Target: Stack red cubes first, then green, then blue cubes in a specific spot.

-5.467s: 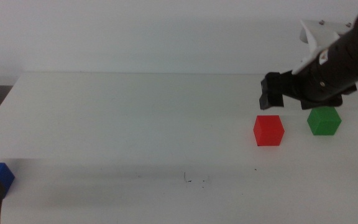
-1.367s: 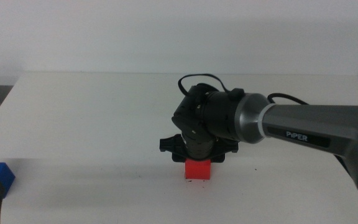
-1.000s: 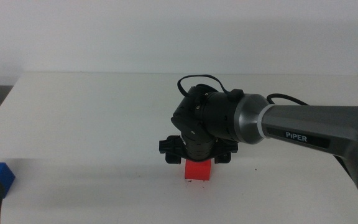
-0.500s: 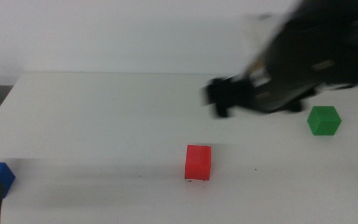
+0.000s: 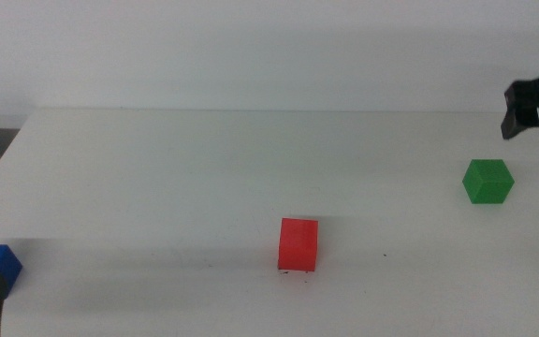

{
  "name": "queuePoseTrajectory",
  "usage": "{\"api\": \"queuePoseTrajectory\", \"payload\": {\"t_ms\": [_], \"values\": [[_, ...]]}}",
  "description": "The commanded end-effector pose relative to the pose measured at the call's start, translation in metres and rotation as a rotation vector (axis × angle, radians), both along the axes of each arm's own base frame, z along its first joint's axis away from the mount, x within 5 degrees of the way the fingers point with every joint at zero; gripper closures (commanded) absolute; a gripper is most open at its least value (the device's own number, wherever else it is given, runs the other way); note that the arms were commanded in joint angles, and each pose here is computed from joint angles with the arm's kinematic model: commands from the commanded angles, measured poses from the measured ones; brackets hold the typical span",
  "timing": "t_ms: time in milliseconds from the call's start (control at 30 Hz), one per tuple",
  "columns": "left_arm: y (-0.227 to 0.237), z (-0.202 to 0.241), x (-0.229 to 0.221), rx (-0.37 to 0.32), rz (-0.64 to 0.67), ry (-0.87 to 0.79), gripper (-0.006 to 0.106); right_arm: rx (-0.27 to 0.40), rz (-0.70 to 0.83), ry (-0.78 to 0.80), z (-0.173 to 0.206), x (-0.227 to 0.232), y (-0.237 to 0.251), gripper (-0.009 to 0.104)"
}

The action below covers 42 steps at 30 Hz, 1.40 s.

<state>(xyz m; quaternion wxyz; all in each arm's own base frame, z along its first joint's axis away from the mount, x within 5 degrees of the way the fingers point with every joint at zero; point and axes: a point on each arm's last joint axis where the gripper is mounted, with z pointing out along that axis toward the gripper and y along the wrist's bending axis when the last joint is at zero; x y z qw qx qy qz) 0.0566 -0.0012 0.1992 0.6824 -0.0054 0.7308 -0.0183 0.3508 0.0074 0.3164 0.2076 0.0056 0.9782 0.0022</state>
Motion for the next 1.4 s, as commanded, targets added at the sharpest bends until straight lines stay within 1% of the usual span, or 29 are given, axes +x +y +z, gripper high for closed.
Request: {"api": "queuePoseTrajectory", "payload": {"t_ms": [0,100,167,300,367,500,1067,1133,1167,1200,1267,1333,1367], "values": [[0.000,0.001,0.000,-0.009,-0.002,-0.016,0.008,0.030,0.025,0.034,-0.017,0.018,-0.015,0.008],[0.000,0.001,0.000,-0.009,-0.002,-0.016,0.008,0.016,0.034,0.080,-0.041,0.039,-0.023,0.008],[0.000,0.001,0.000,-0.009,-0.002,-0.016,0.008,-0.007,0.037,0.083,-0.055,0.052,-0.025,0.008],[0.000,0.001,0.000,-0.009,-0.002,-0.016,0.008,0.009,0.031,0.045,-0.068,0.073,-0.025,0.008],[0.000,0.001,0.000,-0.009,-0.002,-0.016,0.008,0.013,0.033,0.063,-0.074,0.080,-0.025,0.008],[0.000,0.001,0.000,-0.009,-0.002,-0.016,0.008,-0.015,0.053,0.081,-0.087,0.088,-0.027,0.008],[0.000,0.001,0.000,-0.009,-0.002,-0.016,0.008,-0.010,0.052,0.151,-0.142,0.103,-0.028,0.008],[0.000,0.001,0.000,-0.009,-0.002,-0.016,0.008,-0.009,0.052,0.158,-0.149,0.104,-0.028,0.011],[0.000,0.001,0.000,-0.009,-0.002,-0.016,0.008,-0.013,0.057,0.156,-0.150,0.104,-0.028,0.014],[0.000,0.001,0.000,-0.009,-0.002,-0.016,0.008,-0.018,0.069,0.154,-0.151,0.105,-0.028,0.022],[0.000,0.001,0.000,-0.009,-0.002,-0.016,0.008,-0.021,0.076,0.148,-0.152,0.106,-0.028,0.047],[0.000,0.001,0.000,-0.009,-0.002,-0.016,0.008,-0.008,0.045,0.141,-0.144,0.105,-0.028,0.081],[0.000,0.001,0.000,-0.009,-0.002,-0.016,0.008,0.002,0.022,0.148,-0.139,0.104,-0.026,0.094]]}}
